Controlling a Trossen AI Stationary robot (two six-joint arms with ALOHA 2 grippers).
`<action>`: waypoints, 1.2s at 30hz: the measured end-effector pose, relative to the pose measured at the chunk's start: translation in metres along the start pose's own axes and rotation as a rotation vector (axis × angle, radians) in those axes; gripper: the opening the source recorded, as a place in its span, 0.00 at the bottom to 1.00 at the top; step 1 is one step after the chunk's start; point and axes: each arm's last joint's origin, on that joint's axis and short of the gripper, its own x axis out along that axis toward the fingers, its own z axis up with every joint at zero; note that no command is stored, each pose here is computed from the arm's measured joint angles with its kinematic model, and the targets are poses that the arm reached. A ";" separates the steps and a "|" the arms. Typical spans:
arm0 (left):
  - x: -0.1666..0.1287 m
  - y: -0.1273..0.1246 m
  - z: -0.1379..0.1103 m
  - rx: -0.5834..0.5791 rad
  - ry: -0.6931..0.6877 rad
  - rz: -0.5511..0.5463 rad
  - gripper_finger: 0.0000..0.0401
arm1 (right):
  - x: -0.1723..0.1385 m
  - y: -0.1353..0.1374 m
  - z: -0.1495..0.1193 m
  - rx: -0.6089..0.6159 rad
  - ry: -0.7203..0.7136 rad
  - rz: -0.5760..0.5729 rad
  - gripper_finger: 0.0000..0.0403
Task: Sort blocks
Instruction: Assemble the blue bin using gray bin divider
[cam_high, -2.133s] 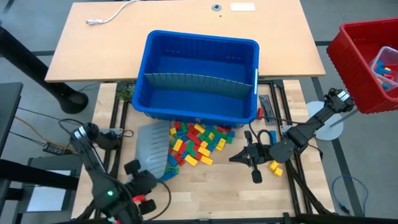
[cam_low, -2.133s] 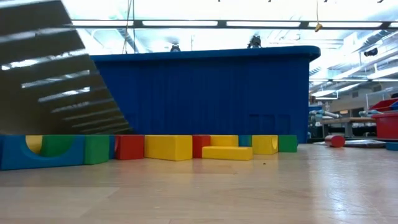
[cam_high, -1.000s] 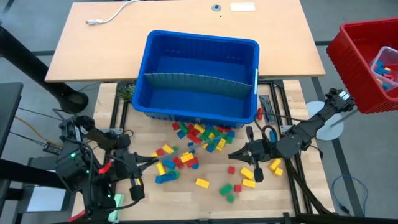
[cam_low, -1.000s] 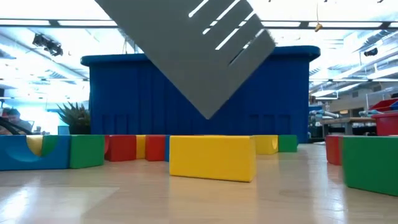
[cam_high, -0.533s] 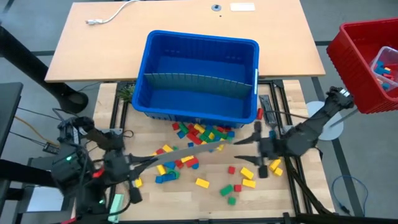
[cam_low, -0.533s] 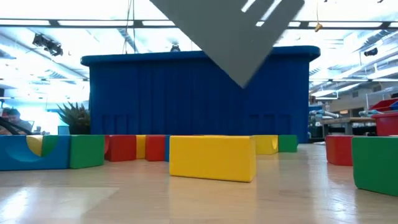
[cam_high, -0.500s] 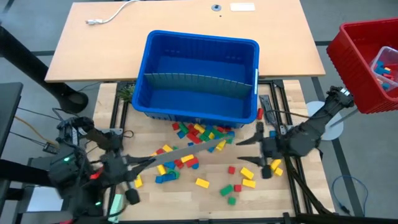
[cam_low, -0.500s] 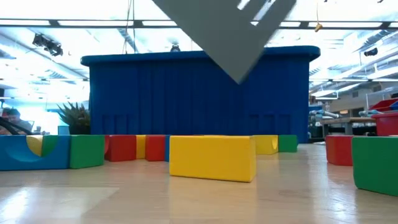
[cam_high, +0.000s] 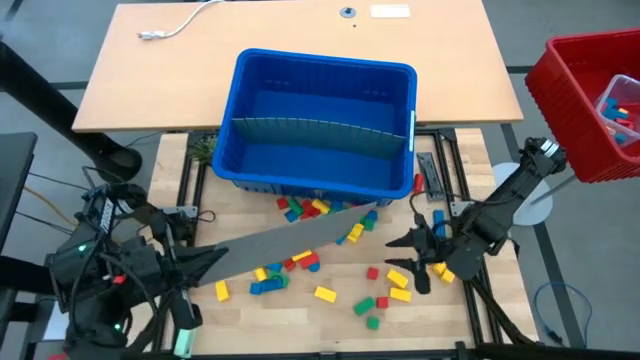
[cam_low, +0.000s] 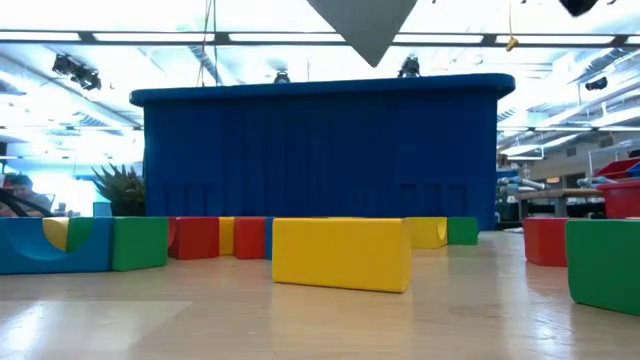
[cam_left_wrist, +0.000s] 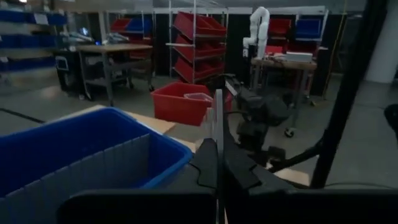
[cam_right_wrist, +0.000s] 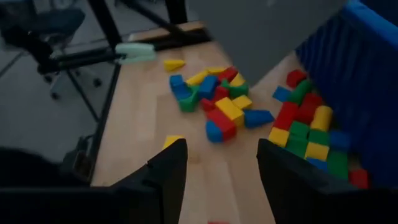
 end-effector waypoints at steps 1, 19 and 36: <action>0.000 -0.001 0.003 -0.008 0.006 -0.007 0.02 | 0.003 -0.002 -0.002 0.010 -0.027 -0.002 0.45; 0.019 -0.015 0.066 0.146 -0.054 -0.124 0.02 | 0.055 -0.001 0.007 -0.002 -0.283 0.333 0.49; 0.021 0.001 0.078 0.136 -0.064 -0.111 0.02 | 0.054 -0.006 0.004 -0.125 -0.298 0.111 0.44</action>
